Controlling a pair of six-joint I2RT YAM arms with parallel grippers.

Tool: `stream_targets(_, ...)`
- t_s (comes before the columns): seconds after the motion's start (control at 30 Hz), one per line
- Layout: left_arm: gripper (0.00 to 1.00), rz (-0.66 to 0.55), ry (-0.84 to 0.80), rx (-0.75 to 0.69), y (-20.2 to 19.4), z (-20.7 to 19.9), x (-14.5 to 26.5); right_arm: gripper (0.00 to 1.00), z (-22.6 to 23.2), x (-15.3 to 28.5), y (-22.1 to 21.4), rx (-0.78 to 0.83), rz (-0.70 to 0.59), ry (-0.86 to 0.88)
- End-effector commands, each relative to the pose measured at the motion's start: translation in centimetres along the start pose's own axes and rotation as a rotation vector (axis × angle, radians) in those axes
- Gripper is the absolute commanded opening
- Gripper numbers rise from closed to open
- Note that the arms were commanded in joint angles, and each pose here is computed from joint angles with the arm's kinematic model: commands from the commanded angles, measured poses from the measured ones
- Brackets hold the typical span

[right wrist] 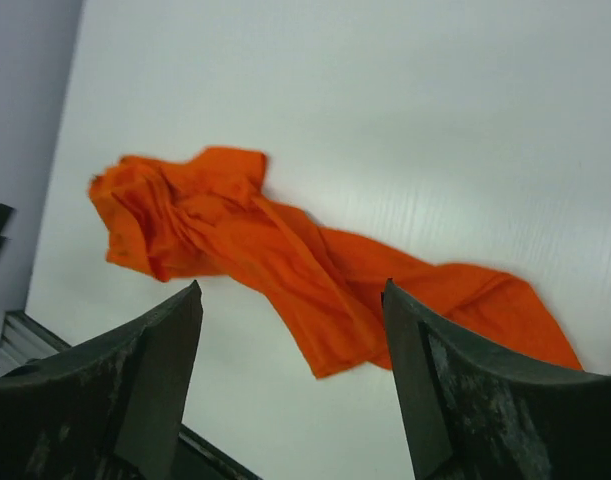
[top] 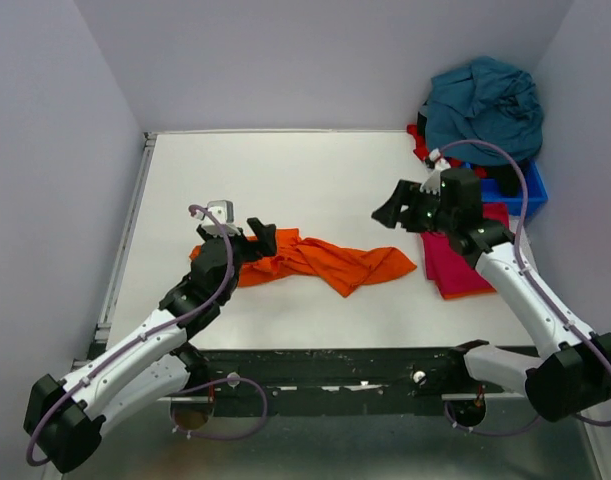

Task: Fold and stack the t-shirts
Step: Move the tshirt to the center of the board

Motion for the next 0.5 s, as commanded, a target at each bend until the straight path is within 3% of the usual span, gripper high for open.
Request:
stream_targets(0.0,0.99,0.07,0.108,0.01,-0.7,1.7,1.9,0.77,-0.5,-1.3,-3.6,0.054,0.079,0.041)
stream_targets(0.23,0.99,0.169,0.244,0.004,-0.7,1.7,1.4,0.76,0.7,-5.0,-7.8,0.166,0.233,-0.044)
stream_targets(0.47,0.98,0.269,0.326,-0.047,-0.4,1.3,0.4,0.76,-0.9,-6.9,-9.9,0.247,0.317,-0.296)
Point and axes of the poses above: each gripper's point midway between its finger pads, its own x axis back along the fingers, its own z axis along the line the jaws close on, y = z × x, the point moved 10 cm from there along x, back along the fingers, and after that the axes turned 5 degrees about x, right-handed, at the moved point
